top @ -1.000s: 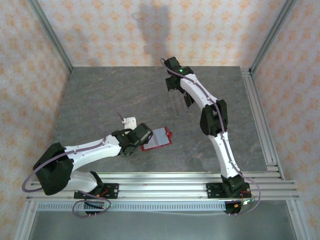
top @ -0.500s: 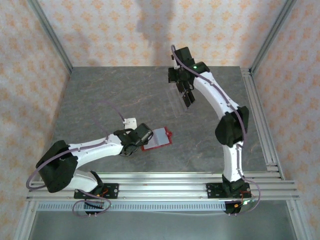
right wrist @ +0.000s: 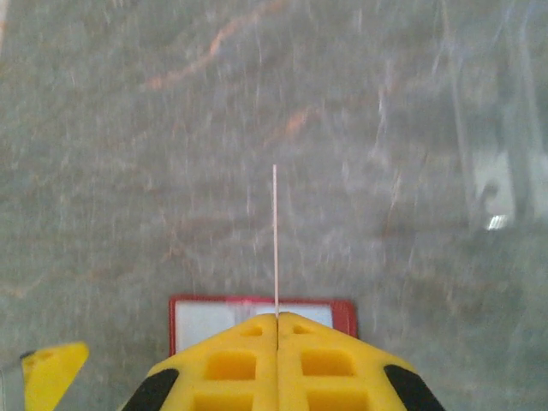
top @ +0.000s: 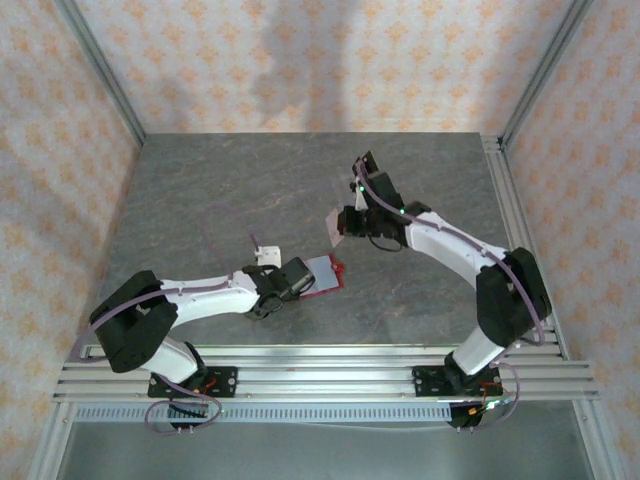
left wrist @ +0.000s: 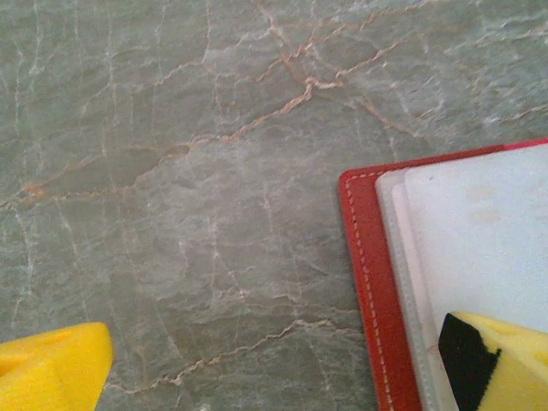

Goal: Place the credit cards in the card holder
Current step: Insert the credit card into the card slot.

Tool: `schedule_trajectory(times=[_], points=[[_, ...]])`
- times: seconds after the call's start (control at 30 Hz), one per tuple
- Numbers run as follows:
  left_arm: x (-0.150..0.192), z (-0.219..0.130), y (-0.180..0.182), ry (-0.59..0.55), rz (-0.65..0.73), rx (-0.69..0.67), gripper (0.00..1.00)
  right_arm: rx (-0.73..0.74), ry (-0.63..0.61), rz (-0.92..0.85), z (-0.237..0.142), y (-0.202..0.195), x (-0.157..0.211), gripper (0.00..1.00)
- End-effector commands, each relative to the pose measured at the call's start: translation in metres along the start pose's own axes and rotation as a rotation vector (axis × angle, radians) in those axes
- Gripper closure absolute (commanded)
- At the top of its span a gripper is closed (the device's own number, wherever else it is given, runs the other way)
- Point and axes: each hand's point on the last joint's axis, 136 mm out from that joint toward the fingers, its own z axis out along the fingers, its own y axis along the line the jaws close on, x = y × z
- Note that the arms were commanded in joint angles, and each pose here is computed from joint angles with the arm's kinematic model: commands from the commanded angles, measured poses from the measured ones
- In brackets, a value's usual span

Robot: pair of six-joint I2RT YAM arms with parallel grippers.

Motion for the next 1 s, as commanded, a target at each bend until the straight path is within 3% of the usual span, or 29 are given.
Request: schedule_trajectory(times=[0.0, 0.3, 0.57, 0.97], points=[[0.011, 0.007, 0.020, -0.007, 0.006, -0.089, 0.00, -0.146, -0.095, 0.040, -0.018, 0.030, -0.004, 1.00], [0.014, 0.021, 0.034, -0.002, 0.043, -0.173, 0.00, -0.234, -0.135, 0.123, -0.016, 0.026, 0.035, 1.00], [-0.015, 0.024, 0.045, -0.014, 0.076, -0.205, 0.00, -0.283, -0.191, 0.150, -0.013, 0.027, 0.043, 1.00], [-0.041, -0.006, 0.021, -0.041, -0.031, -0.028, 0.00, -0.378, -0.168, 0.129, 0.020, 0.035, 0.047, 1.00]])
